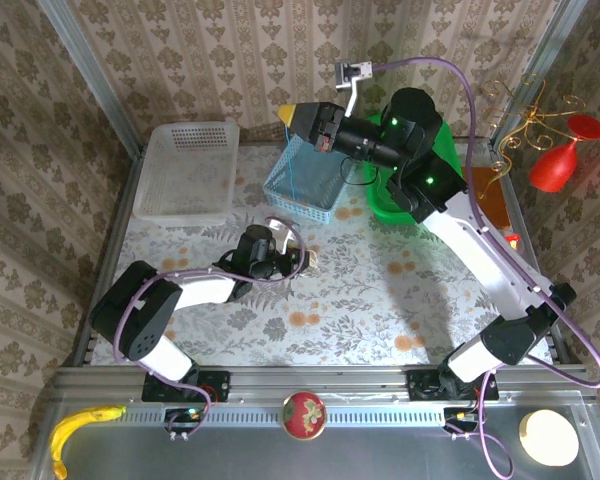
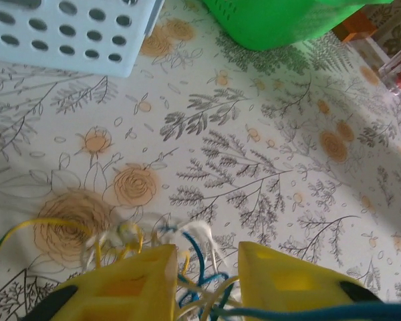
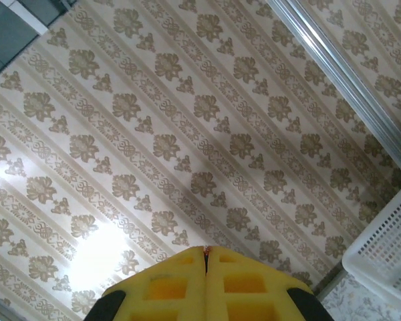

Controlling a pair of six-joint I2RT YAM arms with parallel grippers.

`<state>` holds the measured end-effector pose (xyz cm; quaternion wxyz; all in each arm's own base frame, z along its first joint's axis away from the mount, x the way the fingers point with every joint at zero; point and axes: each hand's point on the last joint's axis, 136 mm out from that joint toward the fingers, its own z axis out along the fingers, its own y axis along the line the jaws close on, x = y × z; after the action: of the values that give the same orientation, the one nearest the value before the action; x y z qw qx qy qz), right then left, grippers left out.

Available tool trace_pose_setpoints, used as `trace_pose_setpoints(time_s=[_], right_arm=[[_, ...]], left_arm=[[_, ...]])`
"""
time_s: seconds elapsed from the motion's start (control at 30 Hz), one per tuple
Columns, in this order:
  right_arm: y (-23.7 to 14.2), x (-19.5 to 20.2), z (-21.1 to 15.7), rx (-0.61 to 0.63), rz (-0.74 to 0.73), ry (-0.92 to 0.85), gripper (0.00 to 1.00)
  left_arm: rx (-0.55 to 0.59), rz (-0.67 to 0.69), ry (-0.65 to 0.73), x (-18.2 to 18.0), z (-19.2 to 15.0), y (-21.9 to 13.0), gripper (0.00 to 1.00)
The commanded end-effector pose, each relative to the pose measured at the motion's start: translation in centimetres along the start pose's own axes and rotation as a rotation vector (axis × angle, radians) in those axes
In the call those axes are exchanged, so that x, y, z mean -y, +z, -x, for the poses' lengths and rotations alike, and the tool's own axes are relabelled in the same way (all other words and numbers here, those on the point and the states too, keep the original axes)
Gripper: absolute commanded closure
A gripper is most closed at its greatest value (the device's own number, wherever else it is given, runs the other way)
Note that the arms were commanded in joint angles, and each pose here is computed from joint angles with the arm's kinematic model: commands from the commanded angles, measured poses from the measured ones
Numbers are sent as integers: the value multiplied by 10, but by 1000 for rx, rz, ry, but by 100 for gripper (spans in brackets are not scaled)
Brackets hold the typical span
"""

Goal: Untangle the cables

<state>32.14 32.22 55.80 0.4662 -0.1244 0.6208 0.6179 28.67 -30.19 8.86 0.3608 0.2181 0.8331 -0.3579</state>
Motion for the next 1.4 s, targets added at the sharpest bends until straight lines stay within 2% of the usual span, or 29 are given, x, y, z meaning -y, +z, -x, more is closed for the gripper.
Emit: trace_pose_setpoints(time_s=[0.0, 0.3, 0.47, 0.63, 0.83, 0.9, 1.1, 1.37], right_arm=[[-12, -33, 36, 68, 69, -52, 100], [-55, -86, 114, 238, 131, -152, 100], [-71, -89, 128, 295, 87, -201, 100], [-66, -67, 117, 268, 46, -175, 100], [-64, -25, 97, 235, -51, -156, 100], [-63, -10, 88, 220, -78, -141, 100], [-60, 18, 62, 174, -91, -76, 100], [-52, 37, 43, 112, -87, -46, 100]], left_arm=[[-15, 17, -16, -9, -15, 3, 72], [-74, 40, -64, -26, -52, 4, 76], [-70, 44, -84, -29, -60, 2, 72], [-49, 27, -90, -24, -51, -2, 60], [3, -7, -77, -1, -13, -22, 37], [24, -12, -61, 9, 4, -34, 29], [70, -1, 0, 31, 32, -84, 13], [146, 24, 38, 45, 46, -152, 3]])
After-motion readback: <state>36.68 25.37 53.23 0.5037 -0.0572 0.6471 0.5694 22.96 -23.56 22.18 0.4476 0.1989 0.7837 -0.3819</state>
